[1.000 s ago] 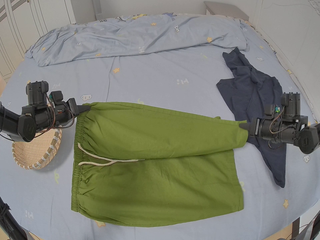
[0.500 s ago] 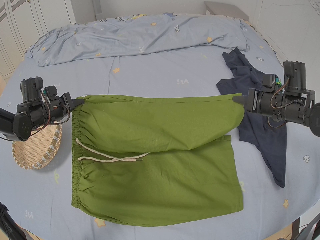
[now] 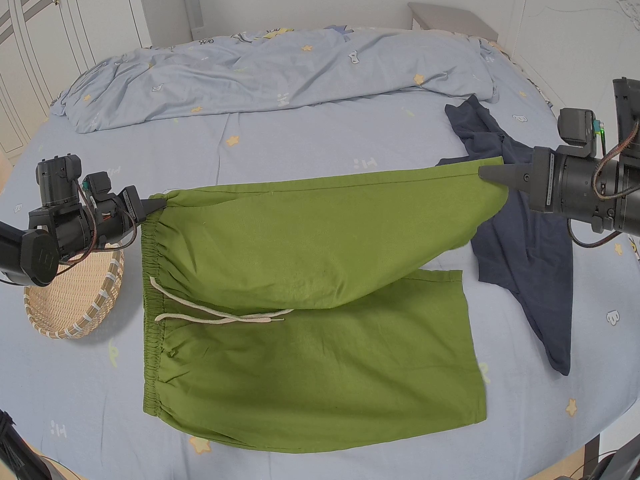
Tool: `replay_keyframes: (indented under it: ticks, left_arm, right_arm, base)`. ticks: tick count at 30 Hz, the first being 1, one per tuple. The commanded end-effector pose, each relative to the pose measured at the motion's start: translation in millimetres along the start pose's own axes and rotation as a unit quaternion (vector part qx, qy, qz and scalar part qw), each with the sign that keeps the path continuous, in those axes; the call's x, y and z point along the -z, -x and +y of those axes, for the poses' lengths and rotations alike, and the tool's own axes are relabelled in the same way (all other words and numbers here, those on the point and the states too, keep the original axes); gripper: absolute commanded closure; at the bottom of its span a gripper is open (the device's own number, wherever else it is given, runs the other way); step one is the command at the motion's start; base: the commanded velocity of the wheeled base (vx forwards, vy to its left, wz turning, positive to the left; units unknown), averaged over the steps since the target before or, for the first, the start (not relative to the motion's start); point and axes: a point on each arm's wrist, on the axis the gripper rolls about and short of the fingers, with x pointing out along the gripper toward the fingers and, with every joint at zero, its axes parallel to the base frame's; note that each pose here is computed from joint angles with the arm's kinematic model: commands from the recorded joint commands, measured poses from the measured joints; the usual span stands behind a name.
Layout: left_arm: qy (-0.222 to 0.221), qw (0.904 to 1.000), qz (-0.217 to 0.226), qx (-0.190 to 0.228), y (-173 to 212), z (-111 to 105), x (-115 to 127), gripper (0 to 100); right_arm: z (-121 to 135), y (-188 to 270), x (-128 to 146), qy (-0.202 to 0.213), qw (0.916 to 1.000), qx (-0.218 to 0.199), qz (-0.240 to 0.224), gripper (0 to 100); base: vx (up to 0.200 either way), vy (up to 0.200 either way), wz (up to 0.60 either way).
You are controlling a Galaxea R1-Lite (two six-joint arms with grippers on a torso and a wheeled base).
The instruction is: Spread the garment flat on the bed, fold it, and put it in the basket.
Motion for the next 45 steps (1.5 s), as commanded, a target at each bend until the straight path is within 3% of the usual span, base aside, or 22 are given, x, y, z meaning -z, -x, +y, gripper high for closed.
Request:
replay_keyframes:
  ticks: [1,15,24,34,44,45]
  left_arm:
    - [0.001,1.0000,0.000,-0.002,1,0,0,100]
    - [-0.005,0.9997,-0.021,-0.006,5,10,5,100]
    - [-0.009,0.9995,-0.031,-0.004,3,12,3,100]
    - [-0.020,0.9985,-0.052,-0.001,-11,25,2,100]
    - [-0.040,0.9970,-0.064,-0.014,-20,43,-6,100]
    - [-0.048,0.9968,-0.061,-0.018,-24,48,-4,100]
  right_arm:
    - [-1,6,3,-0.003,1.0000,0.001,0.000,100]
    - [-28,-44,28,-0.022,0.9970,0.037,0.064,100]
    - [-49,-74,13,-0.021,0.9980,0.055,0.023,100]
    - [-65,-123,-11,0.024,0.9975,0.066,-0.008,100]
    - [-72,-153,-13,0.049,0.9963,0.069,-0.016,100]
    - [-72,-162,-15,0.058,0.9948,0.078,-0.032,100]
  base:
    - [0.000,0.000,0.00]
    - [0.000,0.000,0.00]
    - [0.000,0.000,0.00]
    - [0.000,0.000,0.00]
    - [0.000,0.000,0.00]
    - [0.000,0.000,0.00]
